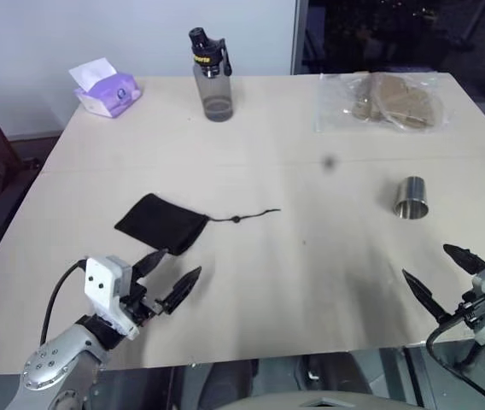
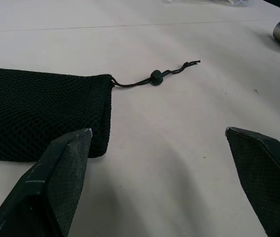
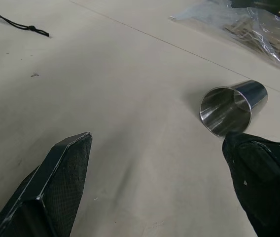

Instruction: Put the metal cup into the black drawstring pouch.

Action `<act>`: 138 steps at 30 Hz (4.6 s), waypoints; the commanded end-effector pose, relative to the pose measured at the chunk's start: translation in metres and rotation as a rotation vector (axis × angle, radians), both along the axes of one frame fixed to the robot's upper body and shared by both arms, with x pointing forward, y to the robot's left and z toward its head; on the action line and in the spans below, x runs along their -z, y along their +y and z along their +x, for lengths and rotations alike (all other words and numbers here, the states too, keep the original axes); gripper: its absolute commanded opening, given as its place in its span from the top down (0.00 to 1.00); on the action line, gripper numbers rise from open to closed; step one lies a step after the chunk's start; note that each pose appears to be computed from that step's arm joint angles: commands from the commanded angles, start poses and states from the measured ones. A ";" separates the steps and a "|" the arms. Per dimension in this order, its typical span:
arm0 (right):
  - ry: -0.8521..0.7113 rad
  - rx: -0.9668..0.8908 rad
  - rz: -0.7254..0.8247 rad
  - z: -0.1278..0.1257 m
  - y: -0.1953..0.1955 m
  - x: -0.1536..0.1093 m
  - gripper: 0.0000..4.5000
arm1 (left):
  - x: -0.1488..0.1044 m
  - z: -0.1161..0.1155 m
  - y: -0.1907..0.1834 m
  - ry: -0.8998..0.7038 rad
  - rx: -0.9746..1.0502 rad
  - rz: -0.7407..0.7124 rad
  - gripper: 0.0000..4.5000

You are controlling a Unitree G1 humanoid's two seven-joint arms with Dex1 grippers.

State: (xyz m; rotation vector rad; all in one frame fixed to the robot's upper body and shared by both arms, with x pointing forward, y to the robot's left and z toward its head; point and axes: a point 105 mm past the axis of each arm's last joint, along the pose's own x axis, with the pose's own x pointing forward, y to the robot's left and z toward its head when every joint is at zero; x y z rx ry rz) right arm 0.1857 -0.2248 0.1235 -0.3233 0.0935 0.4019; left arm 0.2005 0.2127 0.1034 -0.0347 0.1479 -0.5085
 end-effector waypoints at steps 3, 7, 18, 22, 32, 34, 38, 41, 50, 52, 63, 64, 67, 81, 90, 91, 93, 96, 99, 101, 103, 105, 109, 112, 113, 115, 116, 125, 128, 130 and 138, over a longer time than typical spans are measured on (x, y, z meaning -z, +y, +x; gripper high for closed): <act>-0.079 -0.362 0.054 0.002 0.059 -0.026 0.02 | -0.005 0.013 0.014 -0.045 -0.135 0.192 0.00; -0.097 -0.605 0.025 -0.005 0.093 -0.036 0.02 | -0.001 0.022 0.024 -0.041 -0.224 0.434 0.00; -0.109 -0.749 -0.005 -0.008 0.120 -0.047 0.02 | -0.004 0.042 -0.001 -0.071 -0.116 0.563 0.00; -0.100 -0.748 -0.005 -0.010 0.122 -0.048 0.02 | -0.013 0.034 -0.016 -0.086 0.052 0.580 0.00; -0.086 -0.735 -0.015 -0.009 0.121 -0.042 0.02 | -0.043 0.068 -0.022 -0.019 -0.021 0.704 0.00; -0.085 -0.735 -0.017 -0.009 0.120 -0.041 0.02 | -0.044 0.073 -0.027 0.002 -0.013 0.754 0.00; -0.083 -0.736 -0.017 -0.010 0.121 -0.041 0.02 | -0.045 0.079 -0.031 0.043 -0.028 0.838 0.00; -0.077 -0.735 -0.016 -0.012 0.121 -0.040 0.02 | -0.045 0.080 -0.032 0.068 -0.045 0.874 0.00; -0.074 -0.731 -0.014 -0.012 0.121 -0.039 0.02 | -0.042 0.083 -0.018 0.134 -0.125 0.929 0.00; -0.075 -0.731 -0.014 -0.012 0.121 -0.039 0.02 | -0.039 0.084 -0.018 0.143 -0.128 0.933 0.00; -0.070 -0.708 -0.020 -0.008 0.119 -0.040 0.00 | -0.022 0.086 -0.015 0.206 -0.128 0.950 0.69; -0.064 -0.695 -0.015 -0.006 0.119 -0.039 0.00 | -0.021 0.087 -0.014 0.205 -0.127 0.948 0.81; -0.057 -0.616 0.024 0.003 0.114 -0.039 0.00 | -0.021 0.093 -0.011 0.190 -0.131 0.924 0.99; -0.027 0.123 -0.304 0.072 0.010 -0.030 0.00 | -0.072 0.140 -0.068 -0.016 0.342 0.393 0.99; 0.031 0.325 -0.453 0.111 -0.035 -0.015 0.00 | -0.076 0.160 -0.110 -0.078 0.467 0.435 0.99; 0.025 0.343 -0.455 0.116 -0.038 -0.014 0.00 | -0.077 0.161 -0.113 -0.080 0.474 0.428 0.99; 0.012 0.375 -0.471 0.125 -0.044 -0.012 0.06 | -0.078 0.163 -0.117 -0.082 0.484 0.419 0.99; 0.022 0.392 -0.470 0.132 -0.049 -0.005 0.31 | -0.079 0.164 -0.120 -0.080 0.496 0.410 1.00; 0.016 0.406 -0.467 0.137 -0.052 -0.003 0.62 | -0.082 0.162 -0.126 -0.067 0.516 0.381 1.00; 0.003 0.407 -0.458 0.141 -0.052 -0.004 0.86 | -0.085 0.162 -0.129 -0.052 0.523 0.356 1.00; -0.007 0.406 -0.442 0.143 -0.050 -0.004 0.98 | -0.086 0.162 -0.131 -0.030 0.528 0.323 1.00; -0.015 0.395 -0.435 0.143 -0.046 -0.004 0.98 | -0.087 0.162 -0.133 -0.010 0.536 0.304 1.00; -0.068 0.297 -0.334 0.137 -0.021 -0.017 0.98 | -0.085 0.161 -0.138 0.030 0.557 0.283 1.00; -0.092 0.138 -0.168 0.119 0.018 -0.031 0.98 | -0.080 0.160 -0.141 0.081 0.577 0.264 1.00; -0.087 0.049 -0.123 0.109 0.038 -0.034 0.98 | -0.079 0.158 -0.144 0.110 0.611 0.208 1.00; -0.060 -0.103 -0.099 0.089 0.067 -0.032 0.98 | -0.072 0.155 -0.146 0.143 0.639 0.200 1.00; -0.043 -0.136 -0.089 0.082 0.074 -0.029 0.98 | -0.068 0.153 -0.145 0.137 0.654 0.227 1.00; 0.017 -0.212 -0.060 0.057 0.091 -0.020 1.00 | -0.036 0.153 -0.132 0.060 0.671 0.484 0.47; 0.027 -0.214 -0.071 0.053 0.090 -0.017 1.00 | -0.034 0.153 -0.132 0.024 0.678 0.528 0.47; 0.027 -0.209 -0.069 0.052 0.089 -0.016 1.00 | -0.036 0.155 -0.134 -0.017 0.672 0.559 0.47; 0.023 -0.189 -0.067 0.051 0.087 -0.015 1.00 | -0.037 0.153 -0.144 -0.123 0.702 0.643 0.47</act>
